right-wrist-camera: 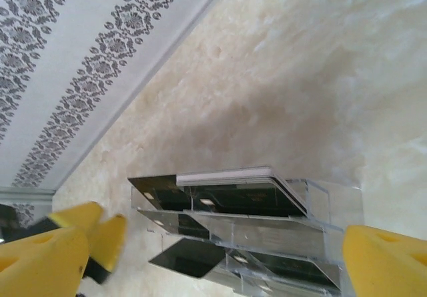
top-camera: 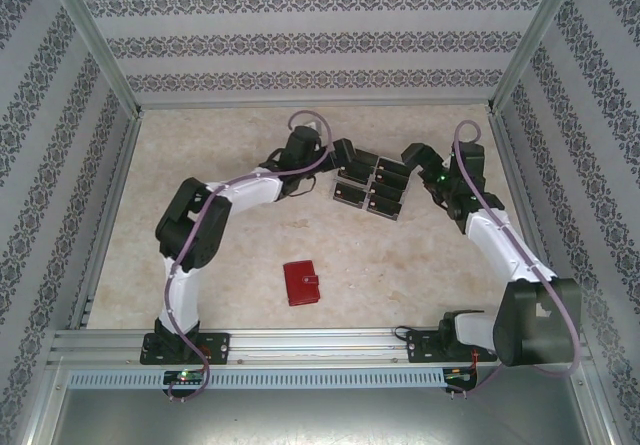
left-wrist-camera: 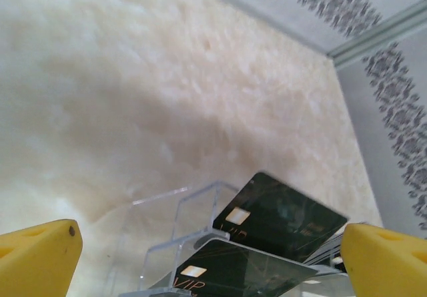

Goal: Put the credit cards into the card holder

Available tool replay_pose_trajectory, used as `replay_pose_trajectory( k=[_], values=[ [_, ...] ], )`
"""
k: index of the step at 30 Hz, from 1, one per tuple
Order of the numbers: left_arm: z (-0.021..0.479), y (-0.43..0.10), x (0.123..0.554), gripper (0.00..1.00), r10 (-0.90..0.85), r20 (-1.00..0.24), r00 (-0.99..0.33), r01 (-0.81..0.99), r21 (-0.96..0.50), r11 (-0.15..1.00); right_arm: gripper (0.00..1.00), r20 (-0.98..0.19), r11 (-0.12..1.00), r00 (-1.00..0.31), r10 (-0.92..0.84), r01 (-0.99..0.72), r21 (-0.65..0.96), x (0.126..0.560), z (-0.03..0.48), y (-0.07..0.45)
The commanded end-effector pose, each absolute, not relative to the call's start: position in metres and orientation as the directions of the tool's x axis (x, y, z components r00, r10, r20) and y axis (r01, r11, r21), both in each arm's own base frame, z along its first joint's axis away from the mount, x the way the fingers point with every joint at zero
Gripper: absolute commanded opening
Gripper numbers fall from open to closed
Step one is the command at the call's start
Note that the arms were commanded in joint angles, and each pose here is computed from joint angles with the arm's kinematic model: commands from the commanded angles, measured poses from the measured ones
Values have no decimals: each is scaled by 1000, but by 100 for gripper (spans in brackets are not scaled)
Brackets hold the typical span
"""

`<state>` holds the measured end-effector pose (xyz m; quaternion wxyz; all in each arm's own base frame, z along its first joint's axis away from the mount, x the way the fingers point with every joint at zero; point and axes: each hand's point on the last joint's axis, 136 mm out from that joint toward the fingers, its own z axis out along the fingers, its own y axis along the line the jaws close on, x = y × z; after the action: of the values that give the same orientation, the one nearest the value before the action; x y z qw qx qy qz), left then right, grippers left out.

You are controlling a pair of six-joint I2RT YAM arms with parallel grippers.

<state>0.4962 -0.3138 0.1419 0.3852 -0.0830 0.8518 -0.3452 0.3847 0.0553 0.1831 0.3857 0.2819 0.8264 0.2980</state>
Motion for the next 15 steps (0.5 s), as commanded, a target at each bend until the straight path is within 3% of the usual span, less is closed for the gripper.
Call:
replay_pose_trajectory(
  k=[1,9,15],
  values=[
    [174,-292,492,100,-413,-641,-647,156,-641,751,96,-494,730,-608,621,220,647,365,181,57],
    [182,-238,425,100,-340,-625,-703,101,-560,822,98,-560,903,-782,273,8,429,298,186,125],
    [147,-194,337,100,-258,-508,-822,20,-478,878,98,-487,911,-867,103,-114,395,244,151,192]
  ],
)
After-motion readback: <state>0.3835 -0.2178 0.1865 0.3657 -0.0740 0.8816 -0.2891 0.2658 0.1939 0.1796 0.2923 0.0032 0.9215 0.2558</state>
